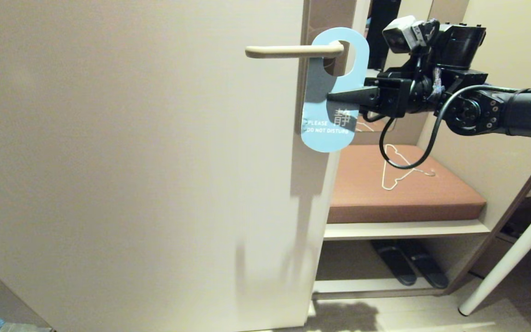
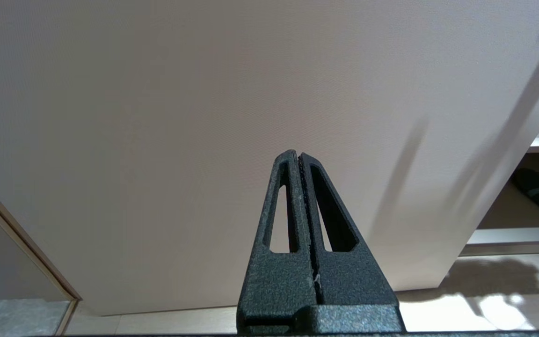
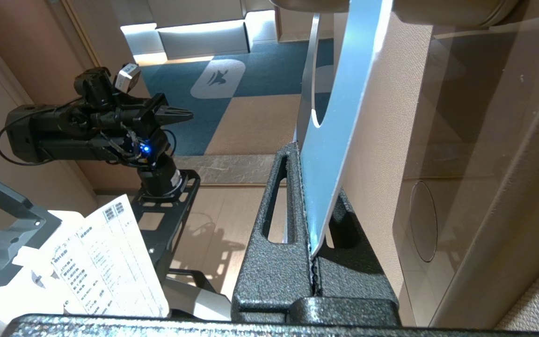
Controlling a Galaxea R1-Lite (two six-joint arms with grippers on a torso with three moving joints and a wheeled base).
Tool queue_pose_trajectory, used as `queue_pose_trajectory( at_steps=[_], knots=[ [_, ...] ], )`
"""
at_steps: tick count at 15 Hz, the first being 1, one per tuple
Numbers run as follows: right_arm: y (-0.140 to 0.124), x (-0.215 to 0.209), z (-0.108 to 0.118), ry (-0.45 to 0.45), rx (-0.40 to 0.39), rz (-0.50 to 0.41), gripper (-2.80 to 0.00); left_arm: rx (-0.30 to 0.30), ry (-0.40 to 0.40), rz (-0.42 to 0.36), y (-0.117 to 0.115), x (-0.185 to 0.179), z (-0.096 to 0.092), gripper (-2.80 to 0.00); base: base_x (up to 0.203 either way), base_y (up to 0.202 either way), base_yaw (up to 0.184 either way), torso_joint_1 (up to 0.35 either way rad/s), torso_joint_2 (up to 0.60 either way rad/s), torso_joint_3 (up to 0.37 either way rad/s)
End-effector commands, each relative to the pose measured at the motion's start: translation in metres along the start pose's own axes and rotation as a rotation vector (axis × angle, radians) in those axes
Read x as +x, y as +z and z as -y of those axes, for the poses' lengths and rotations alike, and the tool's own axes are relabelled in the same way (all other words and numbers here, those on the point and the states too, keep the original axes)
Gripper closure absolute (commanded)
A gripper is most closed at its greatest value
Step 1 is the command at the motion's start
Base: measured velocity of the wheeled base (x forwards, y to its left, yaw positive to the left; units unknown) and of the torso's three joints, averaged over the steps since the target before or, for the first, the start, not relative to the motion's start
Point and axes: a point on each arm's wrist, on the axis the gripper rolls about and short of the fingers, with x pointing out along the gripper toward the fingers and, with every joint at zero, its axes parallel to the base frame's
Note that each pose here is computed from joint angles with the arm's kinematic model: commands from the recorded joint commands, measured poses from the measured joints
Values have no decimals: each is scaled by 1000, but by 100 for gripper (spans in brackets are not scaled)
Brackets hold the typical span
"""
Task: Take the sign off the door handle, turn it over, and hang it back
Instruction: Take down the sign
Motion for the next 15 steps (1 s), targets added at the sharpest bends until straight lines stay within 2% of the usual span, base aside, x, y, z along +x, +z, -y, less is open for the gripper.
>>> queue_pose_trajectory(
  at_steps=[1, 4, 6, 15],
  knots=[
    [2, 0, -2, 8, -5, -1, 0, 0, 1, -1, 0, 0, 0, 0, 0, 0, 0, 0, 0, 0],
    [2, 0, -3, -6, -3, 2, 0, 0, 1, -1, 0, 0, 0, 0, 0, 0, 0, 0, 0, 0],
    [3, -1, -4, -52, -2, 12, 0, -1, 1, -1, 0, 0, 0, 0, 0, 0, 0, 0, 0, 0],
    [7, -1, -13, -62, -4, 14, 0, 0, 1, -1, 0, 0, 0, 0, 0, 0, 0, 0, 0, 0]
  ],
)
